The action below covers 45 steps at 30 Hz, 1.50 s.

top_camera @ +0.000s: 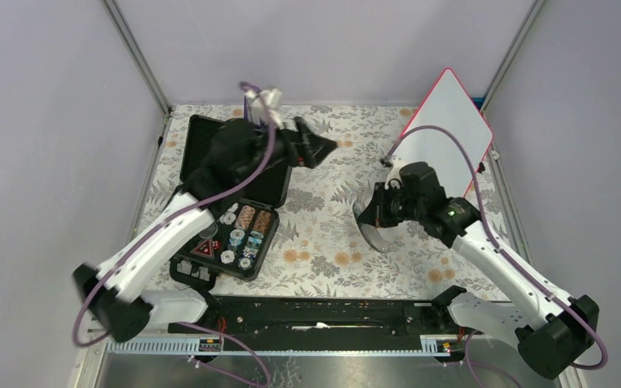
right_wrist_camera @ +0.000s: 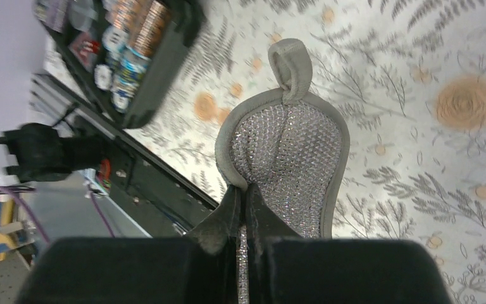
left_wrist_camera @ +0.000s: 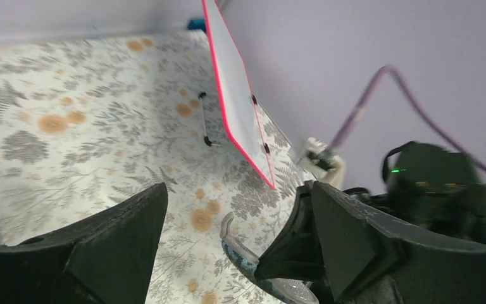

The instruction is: Erase the whiteboard

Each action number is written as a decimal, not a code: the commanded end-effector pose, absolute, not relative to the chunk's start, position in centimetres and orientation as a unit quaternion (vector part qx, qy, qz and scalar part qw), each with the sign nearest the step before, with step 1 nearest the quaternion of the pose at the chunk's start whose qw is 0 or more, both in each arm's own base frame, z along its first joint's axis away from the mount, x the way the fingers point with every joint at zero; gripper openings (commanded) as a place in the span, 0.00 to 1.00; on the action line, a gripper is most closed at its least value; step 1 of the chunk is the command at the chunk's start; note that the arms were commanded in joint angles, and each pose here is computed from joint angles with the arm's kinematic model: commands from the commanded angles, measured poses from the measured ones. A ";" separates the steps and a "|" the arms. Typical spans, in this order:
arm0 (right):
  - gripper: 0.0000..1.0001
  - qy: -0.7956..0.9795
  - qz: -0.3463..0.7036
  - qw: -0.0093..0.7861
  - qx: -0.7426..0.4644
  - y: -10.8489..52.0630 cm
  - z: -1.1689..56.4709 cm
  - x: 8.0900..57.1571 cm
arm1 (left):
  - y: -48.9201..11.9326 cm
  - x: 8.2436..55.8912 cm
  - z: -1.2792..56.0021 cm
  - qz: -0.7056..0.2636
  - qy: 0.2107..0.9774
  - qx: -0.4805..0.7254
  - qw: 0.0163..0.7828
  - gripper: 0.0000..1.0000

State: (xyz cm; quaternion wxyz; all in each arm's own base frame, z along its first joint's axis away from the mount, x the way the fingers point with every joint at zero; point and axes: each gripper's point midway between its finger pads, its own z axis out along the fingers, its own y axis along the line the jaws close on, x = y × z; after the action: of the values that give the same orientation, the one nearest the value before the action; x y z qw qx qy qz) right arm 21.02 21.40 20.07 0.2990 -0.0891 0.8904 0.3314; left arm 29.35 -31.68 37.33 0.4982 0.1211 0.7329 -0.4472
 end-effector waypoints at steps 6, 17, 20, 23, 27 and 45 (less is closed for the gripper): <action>0.00 0.936 0.226 0.253 -0.096 19.0 11.3 19.7 | -23.3 26.2 38.3 -0.374 0.715 0.070 0.587 0.91; 0.20 0.953 0.192 0.222 -0.079 18.2 7.2 19.5 | -20.2 24.9 37.8 -0.335 0.720 0.054 0.605 0.93; 0.33 0.949 0.206 0.225 -0.080 18.6 7.8 19.5 | -20.1 24.8 38.2 -0.337 0.717 0.054 0.608 0.93; 0.57 0.943 0.215 0.243 -0.080 18.6 9.1 19.6 | -20.0 24.7 38.8 -0.338 0.713 0.054 0.612 0.93; 0.70 0.930 0.223 0.281 -0.085 18.3 12.3 19.8 | -19.8 24.5 39.7 -0.339 0.707 0.055 0.618 0.93; 1.00 0.716 0.257 0.646 -0.062 10.6 41.5 17.4 | -13.2 20.9 48.6 -0.304 0.622 0.022 0.721 0.95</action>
State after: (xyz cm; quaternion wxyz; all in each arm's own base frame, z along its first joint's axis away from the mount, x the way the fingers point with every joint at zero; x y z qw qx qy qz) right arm 17.77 13.70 38.17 0.5881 -0.0796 0.7449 0.3049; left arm 22.05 -15.98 44.53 0.6705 0.0450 0.6677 -0.3203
